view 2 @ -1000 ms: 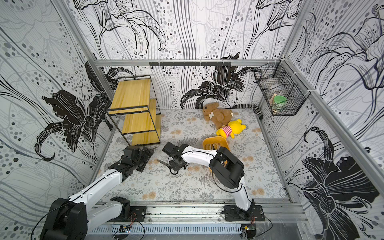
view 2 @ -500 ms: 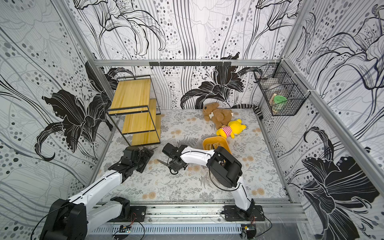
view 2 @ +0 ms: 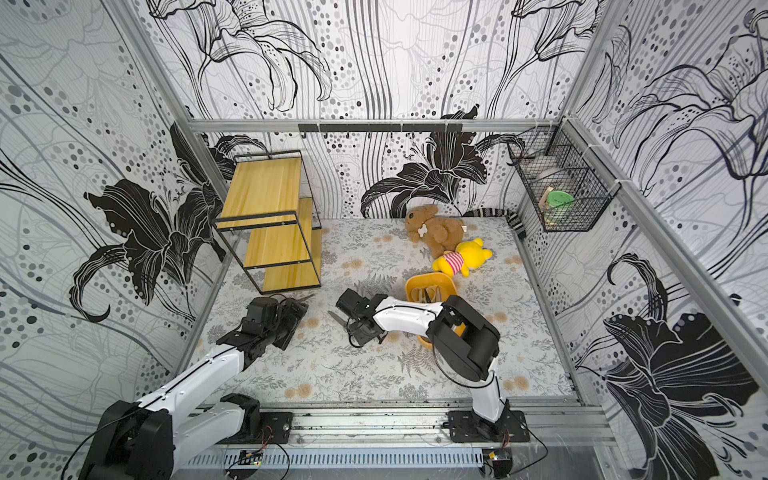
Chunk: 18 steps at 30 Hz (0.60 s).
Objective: Put the scissors into the storage box
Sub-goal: Pick up the scissors from the center of the board.
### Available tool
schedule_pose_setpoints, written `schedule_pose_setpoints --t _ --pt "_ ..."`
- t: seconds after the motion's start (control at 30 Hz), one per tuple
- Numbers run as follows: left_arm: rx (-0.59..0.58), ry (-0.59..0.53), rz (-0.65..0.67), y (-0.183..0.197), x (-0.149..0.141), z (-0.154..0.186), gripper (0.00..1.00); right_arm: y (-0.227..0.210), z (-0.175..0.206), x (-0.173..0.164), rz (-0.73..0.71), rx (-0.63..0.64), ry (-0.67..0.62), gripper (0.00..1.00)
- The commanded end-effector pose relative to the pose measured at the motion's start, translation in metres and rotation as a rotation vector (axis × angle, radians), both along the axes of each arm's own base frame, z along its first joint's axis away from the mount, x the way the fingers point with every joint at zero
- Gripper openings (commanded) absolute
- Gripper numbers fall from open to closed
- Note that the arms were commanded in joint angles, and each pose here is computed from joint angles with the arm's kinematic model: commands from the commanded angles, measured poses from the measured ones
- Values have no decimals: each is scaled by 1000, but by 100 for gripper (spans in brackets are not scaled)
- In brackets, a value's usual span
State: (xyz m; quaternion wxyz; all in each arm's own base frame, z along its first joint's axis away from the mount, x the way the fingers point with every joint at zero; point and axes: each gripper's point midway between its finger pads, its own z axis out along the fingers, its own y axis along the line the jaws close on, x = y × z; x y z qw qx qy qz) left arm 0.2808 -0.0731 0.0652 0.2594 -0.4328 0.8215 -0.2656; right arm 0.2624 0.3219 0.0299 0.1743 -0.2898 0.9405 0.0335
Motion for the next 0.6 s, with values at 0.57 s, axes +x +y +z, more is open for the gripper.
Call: schedule_pose_setpoints --t 0.57 --pt "-76 -2 -198 -81 -7 -9 97 -172 92 35 -478 114 -168 0"
